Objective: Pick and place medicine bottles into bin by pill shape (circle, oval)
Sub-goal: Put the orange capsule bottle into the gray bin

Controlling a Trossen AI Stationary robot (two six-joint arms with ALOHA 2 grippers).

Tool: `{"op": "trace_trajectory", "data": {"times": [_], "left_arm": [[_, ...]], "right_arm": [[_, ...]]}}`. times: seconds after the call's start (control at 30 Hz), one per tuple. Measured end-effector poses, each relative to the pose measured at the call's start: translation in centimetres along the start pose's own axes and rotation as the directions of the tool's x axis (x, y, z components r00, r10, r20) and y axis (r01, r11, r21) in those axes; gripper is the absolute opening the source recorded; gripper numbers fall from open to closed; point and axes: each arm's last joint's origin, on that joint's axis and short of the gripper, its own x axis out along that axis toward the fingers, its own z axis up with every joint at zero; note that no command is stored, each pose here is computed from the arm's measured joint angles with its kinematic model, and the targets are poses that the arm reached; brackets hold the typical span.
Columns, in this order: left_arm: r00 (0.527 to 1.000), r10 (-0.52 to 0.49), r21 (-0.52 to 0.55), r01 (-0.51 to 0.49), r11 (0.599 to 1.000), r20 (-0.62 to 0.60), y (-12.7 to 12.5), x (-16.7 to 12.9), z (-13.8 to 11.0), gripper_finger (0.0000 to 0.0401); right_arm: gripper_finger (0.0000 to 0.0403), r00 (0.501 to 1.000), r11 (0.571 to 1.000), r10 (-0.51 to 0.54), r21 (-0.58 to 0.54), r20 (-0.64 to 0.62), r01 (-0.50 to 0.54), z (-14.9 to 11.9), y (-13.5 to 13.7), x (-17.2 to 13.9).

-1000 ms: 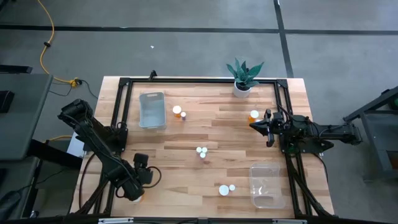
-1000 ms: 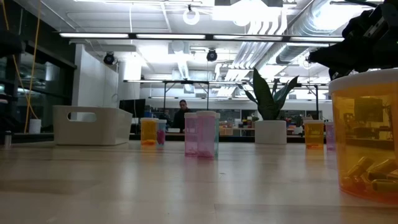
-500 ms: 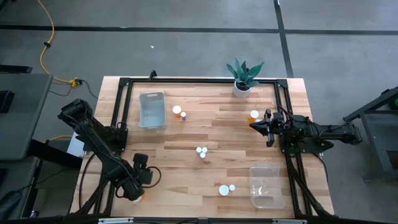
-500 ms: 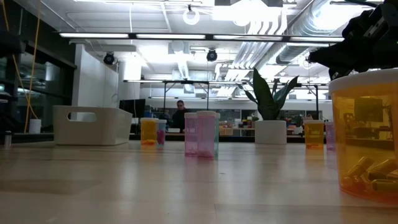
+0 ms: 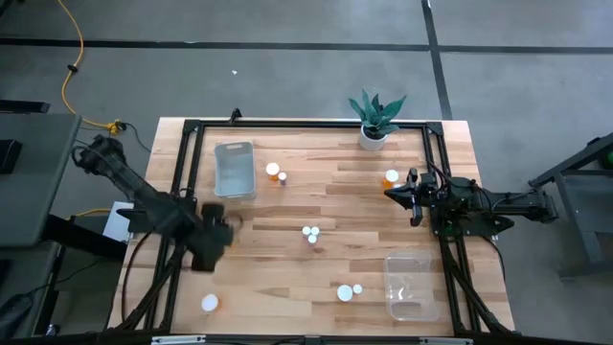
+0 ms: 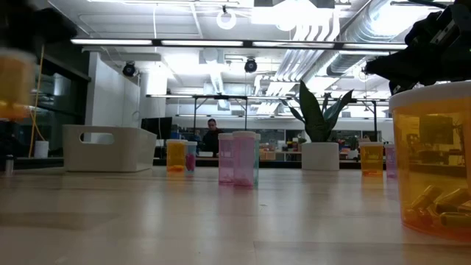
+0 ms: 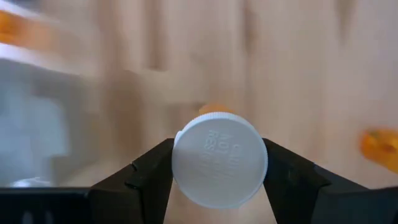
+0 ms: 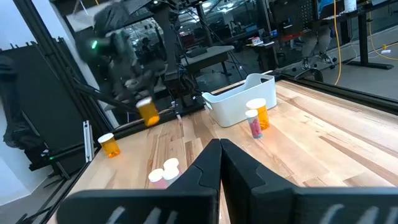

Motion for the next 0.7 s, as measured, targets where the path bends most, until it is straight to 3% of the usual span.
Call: {"op": "trace_trajectory", "data": {"times": [0.2, 0.37, 0.57, 0.7], "left_arm": [[0.977, 0.177, -0.127, -0.163, 0.979, 0.115, 7.4, -5.0, 1.8, 0.0200], [0.946, 0.316, -0.236, -0.292, 0.927, 0.071, 13.6, -5.6, 2.7, 0.0200], [0.978, 0.206, -0.343, -0.208, 0.916, -0.042, 20.5, -1.8, 2.4, 0.0200], [0.981, 0.180, -0.416, -0.193, 0.889, -0.069, 24.3, 0.9, 2.4, 0.0204]], "right_arm": [[0.0000, 1.000, 1.000, 0.000, 0.000, 0.000, 0.000, 0.0, 0.0, 0.0], [0.0000, 1.000, 1.000, 0.000, 0.000, 0.001, 0.000, 0.0, 0.0, 0.0], [0.0000, 1.000, 1.000, 0.000, 0.000, 0.000, 0.000, 0.0, 0.0, 0.0], [0.0000, 1.000, 1.000, 0.000, 0.000, 0.001, 0.000, 0.0, 0.0, 0.0]]}}
